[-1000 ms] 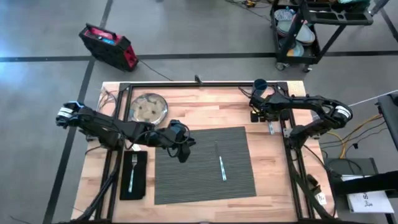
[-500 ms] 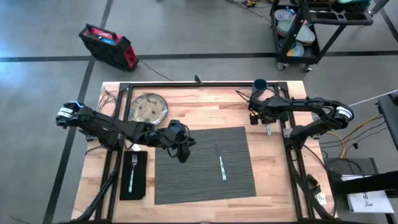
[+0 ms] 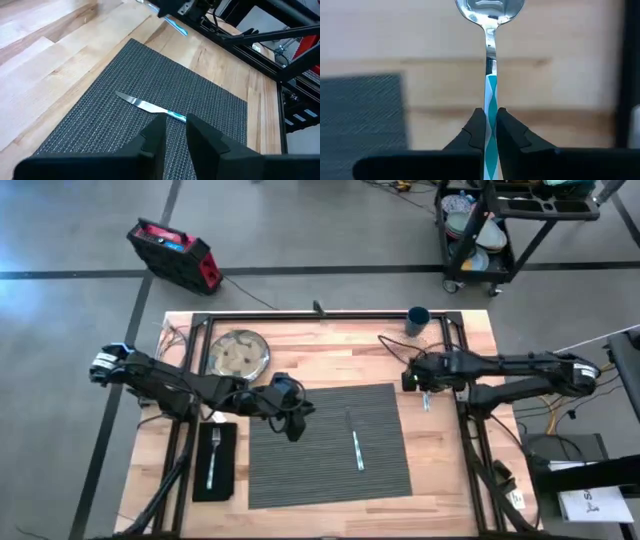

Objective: Set table place
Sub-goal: Put the white and blue patterned spoon on the dark blue table mat, then adjust the white and blue patterned knife on the dark blue table mat

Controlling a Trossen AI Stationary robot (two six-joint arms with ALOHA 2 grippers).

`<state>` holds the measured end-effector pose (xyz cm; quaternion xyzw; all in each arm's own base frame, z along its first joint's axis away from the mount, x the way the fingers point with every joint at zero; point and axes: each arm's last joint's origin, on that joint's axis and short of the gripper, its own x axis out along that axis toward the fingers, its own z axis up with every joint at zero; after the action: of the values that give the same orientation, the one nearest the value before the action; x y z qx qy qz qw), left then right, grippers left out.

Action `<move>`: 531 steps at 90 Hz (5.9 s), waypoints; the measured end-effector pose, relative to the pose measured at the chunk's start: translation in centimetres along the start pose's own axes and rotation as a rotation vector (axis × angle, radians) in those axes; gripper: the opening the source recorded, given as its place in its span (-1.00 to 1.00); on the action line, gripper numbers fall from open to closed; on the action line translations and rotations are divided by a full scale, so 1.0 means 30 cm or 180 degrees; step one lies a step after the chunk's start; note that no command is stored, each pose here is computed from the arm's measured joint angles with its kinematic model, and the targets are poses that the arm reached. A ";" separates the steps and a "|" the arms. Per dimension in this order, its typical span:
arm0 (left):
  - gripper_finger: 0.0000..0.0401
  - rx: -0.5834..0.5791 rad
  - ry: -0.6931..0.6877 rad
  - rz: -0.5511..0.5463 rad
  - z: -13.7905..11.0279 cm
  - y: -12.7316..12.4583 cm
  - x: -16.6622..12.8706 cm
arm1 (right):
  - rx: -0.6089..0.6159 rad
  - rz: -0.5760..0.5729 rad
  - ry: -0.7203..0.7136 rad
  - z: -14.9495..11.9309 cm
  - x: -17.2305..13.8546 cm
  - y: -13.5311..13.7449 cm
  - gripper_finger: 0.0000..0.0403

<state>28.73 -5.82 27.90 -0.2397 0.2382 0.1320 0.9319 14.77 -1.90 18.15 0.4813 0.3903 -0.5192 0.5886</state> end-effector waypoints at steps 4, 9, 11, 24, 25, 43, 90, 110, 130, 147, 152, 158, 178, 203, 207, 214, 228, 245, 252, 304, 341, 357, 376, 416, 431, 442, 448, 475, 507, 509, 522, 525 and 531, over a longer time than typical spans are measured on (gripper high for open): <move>-0.70 0.0004 -0.0002 -0.0001 0.000 0.000 0.000 | 0.0029 0.0112 -0.0033 -0.043 -0.014 0.005 -0.99; -0.70 0.0003 -0.0008 -0.0005 0.001 -0.001 0.000 | 0.0098 0.0264 -0.0069 -0.100 -0.027 0.013 -0.99; -0.70 0.0003 -0.0008 -0.0006 0.001 -0.001 0.000 | 0.0117 0.0315 -0.0076 -0.124 -0.029 0.015 -0.99; -0.70 0.0022 -0.0059 0.0030 0.003 0.000 0.000 | 0.0232 0.0585 -0.0015 -0.274 -0.029 0.024 -1.00; -0.70 0.0024 -0.0058 0.0033 0.003 0.000 0.000 | 0.0231 0.0598 -0.0004 -0.284 -0.029 0.025 -1.00; -0.70 0.0076 -0.0071 0.0034 0.004 -0.001 0.000 | -0.0069 0.0413 -0.0043 -0.395 -0.040 0.101 -1.00; -0.70 0.0112 -0.0109 0.0028 0.008 -0.003 0.000 | -0.0147 0.0371 0.0037 -0.380 0.006 0.279 -1.00; -0.70 0.0121 -0.0110 0.0027 0.008 -0.003 0.000 | -0.0112 0.0344 0.0126 -0.393 0.021 0.285 -1.00; -0.70 0.0146 -0.0109 0.0027 0.008 -0.003 -0.001 | -0.0115 0.0365 0.0223 -0.408 0.041 0.299 -1.00; -0.70 0.0147 -0.0107 0.0028 0.008 -0.003 0.000 | -0.0134 0.0323 0.0239 -0.415 0.053 0.299 -1.00; -0.70 0.0147 -0.0108 0.0027 0.008 -0.003 -0.001 | -0.0148 0.0332 0.0239 -0.415 0.053 0.300 -1.00; -0.70 0.0147 -0.0106 0.0029 0.008 -0.002 0.000 | -0.0150 0.0327 0.0226 -0.415 0.053 0.299 -0.99; -0.70 0.0147 -0.0107 0.0028 0.008 -0.003 0.000 | -0.0120 0.0332 0.0206 -0.414 0.053 0.299 -0.78; -0.70 0.0146 -0.0107 0.0028 0.008 -0.003 0.000 | -0.0115 0.0332 0.0201 -0.413 0.052 0.299 -0.70; -0.70 0.0146 -0.0106 0.0028 0.008 -0.003 0.000 | -0.0129 0.0347 0.0182 -0.412 0.050 0.299 -0.72; -0.70 0.0146 -0.0107 0.0027 0.008 -0.003 0.000 | -0.0182 0.0406 0.0138 -0.406 0.035 0.300 -0.77; -0.70 0.0146 -0.0108 0.0026 0.008 -0.003 0.000 | -0.0420 0.0687 -0.0098 -0.375 -0.069 0.328 -0.85; -0.70 0.0137 -0.0128 0.0013 0.010 -0.004 0.000 | -0.0858 0.0986 -0.0664 -0.300 -0.288 0.362 -0.93; -0.70 0.0120 -0.0155 0.0002 0.014 -0.004 0.001 | -0.1026 0.1075 -0.0934 -0.263 -0.388 0.367 -0.94; -0.70 0.0658 0.0641 0.0118 -0.005 0.080 -0.181 | -0.0816 0.1785 -0.2170 -0.147 -0.737 0.443 -0.94; -0.70 0.0720 0.0852 0.0251 -0.014 0.126 -0.281 | -0.1114 0.0873 -0.1195 -0.335 -0.378 0.648 -0.94; -0.70 0.0710 0.0857 0.0253 -0.015 0.124 -0.276 | -0.1111 0.0108 -0.0574 -0.385 -0.194 0.679 -0.94; -0.70 0.0705 0.0966 0.0253 -0.026 0.119 -0.253 | -0.1448 -0.0299 -0.0052 -0.411 -0.058 0.710 -0.94; -0.70 0.0710 0.1149 0.0173 -0.041 0.113 -0.233 | -0.1493 0.0037 0.0296 -0.427 0.011 0.742 -0.32; -0.70 0.0725 0.1165 0.0169 -0.044 0.112 -0.236 | -0.1425 -0.0047 0.0288 -0.429 0.028 0.727 -0.02; -0.70 0.0738 0.1174 0.0159 -0.047 0.109 -0.237 | -0.1348 -0.0070 0.0317 -0.434 0.055 0.712 0.02; -0.70 0.0747 0.1182 0.0153 -0.049 0.107 -0.238 | -0.1324 0.0005 0.0377 -0.441 0.076 0.708 -0.01; -0.70 0.0778 0.1201 0.0124 -0.056 0.100 -0.243 | -0.1104 -0.0069 0.0395 -0.451 0.122 0.675 -0.51; -0.70 0.0779 0.1209 0.0119 -0.058 0.098 -0.244 | -0.1056 0.0177 0.0198 -0.443 0.025 0.674 -0.97; -0.70 0.0779 0.1209 0.0119 -0.058 0.098 -0.244 | -0.1053 0.0221 0.0165 -0.439 0.004 0.674 -0.98; -0.70 0.0761 0.1209 0.0121 -0.058 0.098 -0.244 | -0.0848 0.0207 -0.0132 -0.395 -0.122 0.651 -0.99; -0.70 0.0751 0.1208 0.0123 -0.058 0.098 -0.244 | -0.0775 0.0128 -0.0173 -0.386 -0.144 0.637 -0.99; -0.70 0.0733 0.1207 0.0127 -0.058 0.098 -0.244 | -0.0620 -0.0038 -0.0217 -0.373 -0.172 0.606 -0.99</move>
<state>20.78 -5.18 29.13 -0.1476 0.4274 0.0748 0.8888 32.37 10.14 23.43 0.4014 0.4216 -0.4984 0.6425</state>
